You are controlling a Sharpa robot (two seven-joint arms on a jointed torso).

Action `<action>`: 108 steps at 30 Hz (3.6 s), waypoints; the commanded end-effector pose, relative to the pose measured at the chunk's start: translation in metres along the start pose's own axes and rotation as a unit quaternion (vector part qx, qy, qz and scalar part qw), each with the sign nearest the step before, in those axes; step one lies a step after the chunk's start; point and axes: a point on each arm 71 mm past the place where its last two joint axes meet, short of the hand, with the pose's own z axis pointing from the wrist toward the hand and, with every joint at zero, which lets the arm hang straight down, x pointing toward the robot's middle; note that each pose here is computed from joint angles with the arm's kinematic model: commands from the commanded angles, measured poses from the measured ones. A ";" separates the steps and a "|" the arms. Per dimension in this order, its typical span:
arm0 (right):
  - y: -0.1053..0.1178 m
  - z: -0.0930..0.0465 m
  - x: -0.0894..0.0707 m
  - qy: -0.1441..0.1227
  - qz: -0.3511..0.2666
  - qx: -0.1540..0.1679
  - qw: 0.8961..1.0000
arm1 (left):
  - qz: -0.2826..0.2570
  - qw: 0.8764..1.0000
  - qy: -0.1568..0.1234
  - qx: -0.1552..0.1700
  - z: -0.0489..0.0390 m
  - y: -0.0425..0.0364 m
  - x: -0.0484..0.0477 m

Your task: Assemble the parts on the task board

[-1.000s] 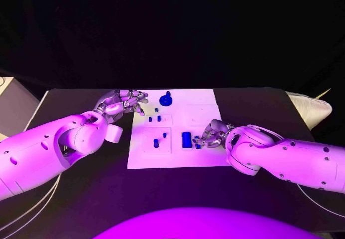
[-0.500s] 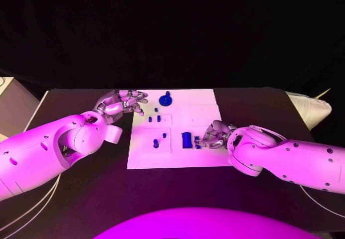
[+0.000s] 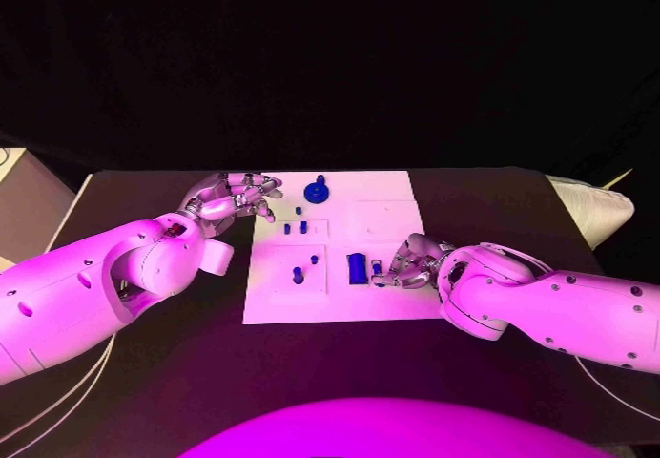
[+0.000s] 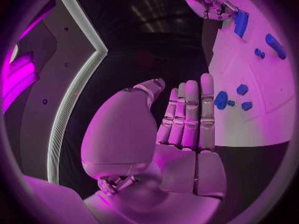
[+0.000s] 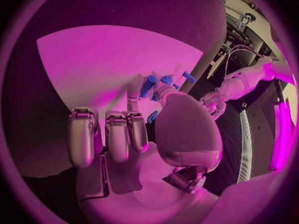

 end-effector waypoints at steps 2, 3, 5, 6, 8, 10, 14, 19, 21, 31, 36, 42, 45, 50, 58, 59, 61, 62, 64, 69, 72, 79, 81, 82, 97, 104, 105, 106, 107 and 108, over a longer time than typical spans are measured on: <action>-0.001 0.003 0.002 0.009 -0.005 -0.001 1.000 | -0.001 1.000 0.009 0.002 0.0004 -0.0004 0.0023; -0.002 0.003 0.002 0.009 -0.005 -0.001 1.000 | -0.001 1.000 0.010 0.002 0.0005 -0.0004 0.0025; -0.002 0.005 0.001 0.008 -0.005 0.001 1.000 | -0.001 1.000 0.010 0.002 0.0006 -0.0003 0.0026; -0.003 0.005 0.001 0.008 -0.005 0.002 1.000 | -0.001 1.000 0.010 0.002 0.0006 -0.0003 0.0026; -0.003 0.006 0.001 0.008 -0.004 0.003 1.000 | -0.001 1.000 0.010 0.002 0.0006 -0.0002 0.0025; -0.003 0.007 0.001 0.007 -0.004 0.004 1.000 | -0.001 1.000 0.009 0.002 0.0006 -0.0002 0.0024; -0.003 0.010 0.001 0.002 -0.002 0.005 1.000 | -0.001 1.000 0.010 0.001 0.0008 0.0000 0.0028; -0.004 0.014 -0.001 -0.004 0.000 0.007 1.000 | -0.002 1.000 0.010 0.001 0.0010 0.0001 0.0031; -0.004 0.015 -0.001 -0.004 -0.001 0.006 1.000 | -0.002 1.000 0.010 0.001 0.0010 0.0002 0.0031; -0.004 0.017 -0.002 -0.004 0.002 -0.003 1.000 | -0.002 1.000 0.010 0.002 0.0011 0.0005 0.0033; -0.006 0.013 -0.007 -0.030 0.034 -0.019 0.999 | -0.002 1.000 0.008 0.003 0.0012 0.0009 0.0024; -0.009 0.010 -0.021 -0.078 0.096 -0.047 0.991 | -0.003 1.000 0.002 0.004 0.0021 0.0025 -0.0009; -0.010 0.011 -0.029 -0.100 0.125 -0.069 0.985 | -0.004 1.000 -0.004 0.004 0.0035 0.0040 -0.0032; -0.013 0.018 -0.038 -0.121 0.178 -0.113 0.970 | -0.009 1.000 -0.021 0.009 0.0091 0.0081 -0.0071; -0.027 0.037 -0.064 -0.153 0.251 -0.155 0.943 | -0.015 0.998 -0.054 0.023 0.0195 0.0155 -0.0157; -0.031 0.041 -0.070 -0.158 0.265 -0.157 0.938 | -0.016 0.998 -0.063 0.026 0.0212 0.0169 -0.0182; -0.036 0.046 -0.078 -0.163 0.283 -0.159 0.932 | -0.017 0.997 -0.075 0.030 0.0237 0.0192 -0.0223; -0.039 0.049 -0.082 -0.165 0.294 -0.160 0.928 | -0.017 0.996 -0.084 0.033 0.0252 0.0205 -0.0247; -0.045 0.056 -0.090 -0.164 0.323 -0.161 0.918 | -0.019 0.993 -0.107 0.042 0.0286 0.0236 -0.0306; -0.052 0.066 -0.099 -0.158 0.365 -0.168 0.902 | -0.026 0.988 -0.142 0.048 0.0337 0.0302 -0.0408; -0.053 0.069 -0.102 -0.157 0.374 -0.174 0.897 | -0.027 0.987 -0.152 0.044 0.0361 0.0337 -0.0432; -0.052 0.066 -0.100 -0.180 0.349 -0.144 0.908 | -0.017 0.990 -0.135 0.028 0.0372 0.0339 -0.0353; -0.045 0.063 -0.096 -0.182 0.366 -0.151 0.900 | -0.015 0.990 -0.138 0.031 0.0376 0.0316 -0.0302; -0.042 0.061 -0.095 -0.184 0.375 -0.153 0.896 | -0.013 0.990 -0.140 0.033 0.0378 0.0303 -0.0272; 0.010 0.018 -0.070 -0.202 0.514 -0.173 0.816 | 0.031 0.980 -0.187 0.053 0.0251 0.0089 0.0417; 0.011 0.017 -0.070 -0.202 0.517 -0.173 0.814 | 0.039 0.979 -0.194 0.053 0.0207 0.0072 0.0507; 0.011 0.017 -0.070 -0.202 0.517 -0.173 0.814 | 0.039 0.979 -0.194 0.053 0.0207 0.0072 0.0507; 0.011 0.017 -0.070 -0.202 0.517 -0.173 0.814 | 0.039 0.979 -0.194 0.053 0.0207 0.0072 0.0507; 0.011 0.017 -0.070 -0.202 0.517 -0.173 0.814 | 0.039 0.979 -0.194 0.053 0.0207 0.0072 0.0507; 0.011 0.017 -0.070 -0.202 0.517 -0.173 0.814 | 0.039 0.979 -0.194 0.053 0.0207 0.0072 0.0507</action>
